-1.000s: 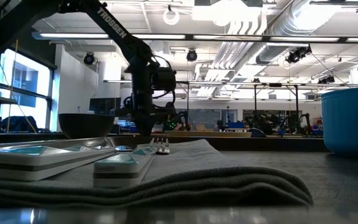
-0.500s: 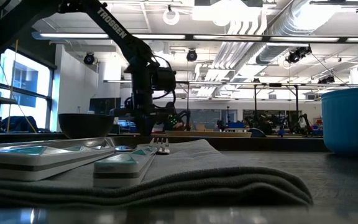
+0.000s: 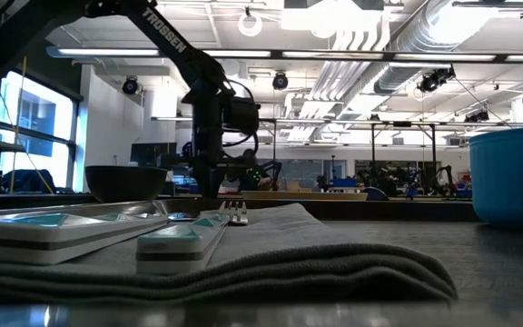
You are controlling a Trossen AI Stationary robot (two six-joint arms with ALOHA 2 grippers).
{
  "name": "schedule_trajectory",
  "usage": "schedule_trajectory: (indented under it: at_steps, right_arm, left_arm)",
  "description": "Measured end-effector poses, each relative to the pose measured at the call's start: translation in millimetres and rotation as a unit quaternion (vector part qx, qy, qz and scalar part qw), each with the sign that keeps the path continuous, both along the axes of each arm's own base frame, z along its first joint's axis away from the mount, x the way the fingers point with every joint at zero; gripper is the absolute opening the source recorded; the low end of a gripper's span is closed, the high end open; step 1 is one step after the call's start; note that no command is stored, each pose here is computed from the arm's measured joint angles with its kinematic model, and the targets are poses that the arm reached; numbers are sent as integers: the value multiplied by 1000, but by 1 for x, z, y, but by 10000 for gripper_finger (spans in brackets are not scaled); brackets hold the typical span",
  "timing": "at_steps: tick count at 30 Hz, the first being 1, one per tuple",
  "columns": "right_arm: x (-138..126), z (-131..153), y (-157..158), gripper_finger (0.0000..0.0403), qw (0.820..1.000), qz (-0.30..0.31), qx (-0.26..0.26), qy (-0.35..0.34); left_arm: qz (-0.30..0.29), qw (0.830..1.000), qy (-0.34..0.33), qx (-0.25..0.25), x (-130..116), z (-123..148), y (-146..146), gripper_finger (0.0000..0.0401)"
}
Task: Set up tray
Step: Put the blue spoon on the gray table napkin to the right side of the white fork
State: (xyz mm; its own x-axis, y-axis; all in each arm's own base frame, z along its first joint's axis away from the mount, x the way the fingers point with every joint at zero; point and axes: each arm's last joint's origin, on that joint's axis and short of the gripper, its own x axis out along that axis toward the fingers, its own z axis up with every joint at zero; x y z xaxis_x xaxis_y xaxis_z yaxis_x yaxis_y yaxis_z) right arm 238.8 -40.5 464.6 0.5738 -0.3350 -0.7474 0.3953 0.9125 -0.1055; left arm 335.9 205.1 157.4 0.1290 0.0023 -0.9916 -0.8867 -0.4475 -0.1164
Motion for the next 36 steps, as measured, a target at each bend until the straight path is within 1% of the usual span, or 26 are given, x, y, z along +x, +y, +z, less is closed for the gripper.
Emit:
schedule_trajectory:
  at_steps: [3, 10, 15, 18, 25, 29, 33, 35, 36]
  right_arm:
    - [1, 1, 0, 123, 1000, 3, -3, -3]
    - [0, 0, 1, 117, 1000, 12, 7, 0]
    - [-1, -2, 2, 117, 1000, 20, 20, 11]
    - [-4, -1, 3, 117, 999, 26, 27, 10]
    - [-21, 9, 5, 117, 999, 24, 19, -12]
    - [-32, 14, 6, 117, 1000, 16, 8, -23]
    - [-50, 20, 8, 117, 1000, 8, -2, -27]
    - [-60, 22, 9, 117, 1000, 3, -8, -26]
    - [-66, 24, 9, 117, 1000, 0, -12, -26]
  left_arm:
    - [-7, 1000, -6, -8, 3, 0, -5, 34]
    - [-26, 999, -11, -28, 9, 1, -19, 46]
    - [-39, 999, -24, -25, 15, 10, -32, 37]
    - [-40, 999, -29, -22, 16, 17, -39, 39]
    - [-51, 998, -34, -15, 15, 36, -56, 38]
    - [-56, 997, -48, -12, 19, 46, -71, 40]
    - [-75, 995, -57, -15, 27, 49, -93, 42]
    - [-88, 994, -58, -19, 30, 54, -108, 41]
    - [-91, 993, -69, -15, 34, 57, -115, 39]
